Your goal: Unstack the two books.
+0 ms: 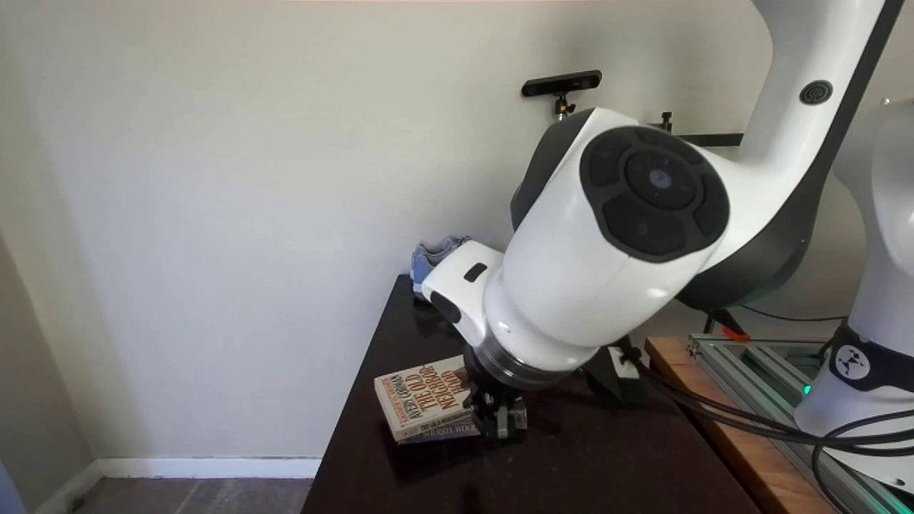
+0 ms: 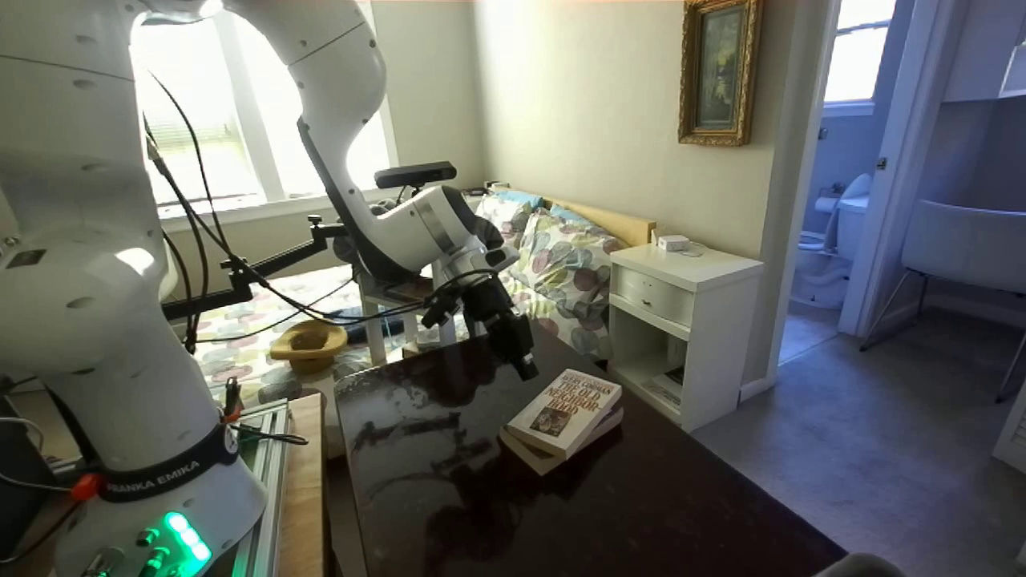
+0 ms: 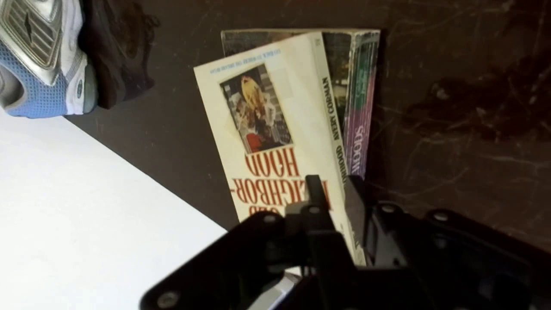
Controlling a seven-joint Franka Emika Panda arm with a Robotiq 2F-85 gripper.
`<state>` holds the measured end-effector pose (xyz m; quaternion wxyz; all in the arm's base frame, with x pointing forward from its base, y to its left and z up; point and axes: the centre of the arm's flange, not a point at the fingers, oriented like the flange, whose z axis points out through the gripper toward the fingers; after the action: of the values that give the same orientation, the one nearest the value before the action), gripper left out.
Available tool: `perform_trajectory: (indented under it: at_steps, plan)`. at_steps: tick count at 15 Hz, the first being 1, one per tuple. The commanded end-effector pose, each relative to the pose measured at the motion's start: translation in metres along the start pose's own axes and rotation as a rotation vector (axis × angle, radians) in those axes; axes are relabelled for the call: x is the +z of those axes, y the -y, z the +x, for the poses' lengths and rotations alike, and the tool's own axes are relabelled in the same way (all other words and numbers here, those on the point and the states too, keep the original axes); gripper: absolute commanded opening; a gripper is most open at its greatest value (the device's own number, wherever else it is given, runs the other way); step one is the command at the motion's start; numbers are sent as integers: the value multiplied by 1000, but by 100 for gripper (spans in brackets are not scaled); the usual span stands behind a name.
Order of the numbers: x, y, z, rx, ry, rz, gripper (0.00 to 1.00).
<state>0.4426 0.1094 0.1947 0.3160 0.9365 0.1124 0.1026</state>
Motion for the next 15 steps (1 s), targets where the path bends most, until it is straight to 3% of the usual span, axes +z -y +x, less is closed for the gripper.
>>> perform_trajectory:
  at_steps: [1,5,8,15]
  plan:
    - [-19,-27,2,71,-28,38,51]
    - [-12,-42,5,196,-11,68,80]
    - [-1,-44,11,226,-17,92,100]
    - [12,-46,47,327,62,59,100]
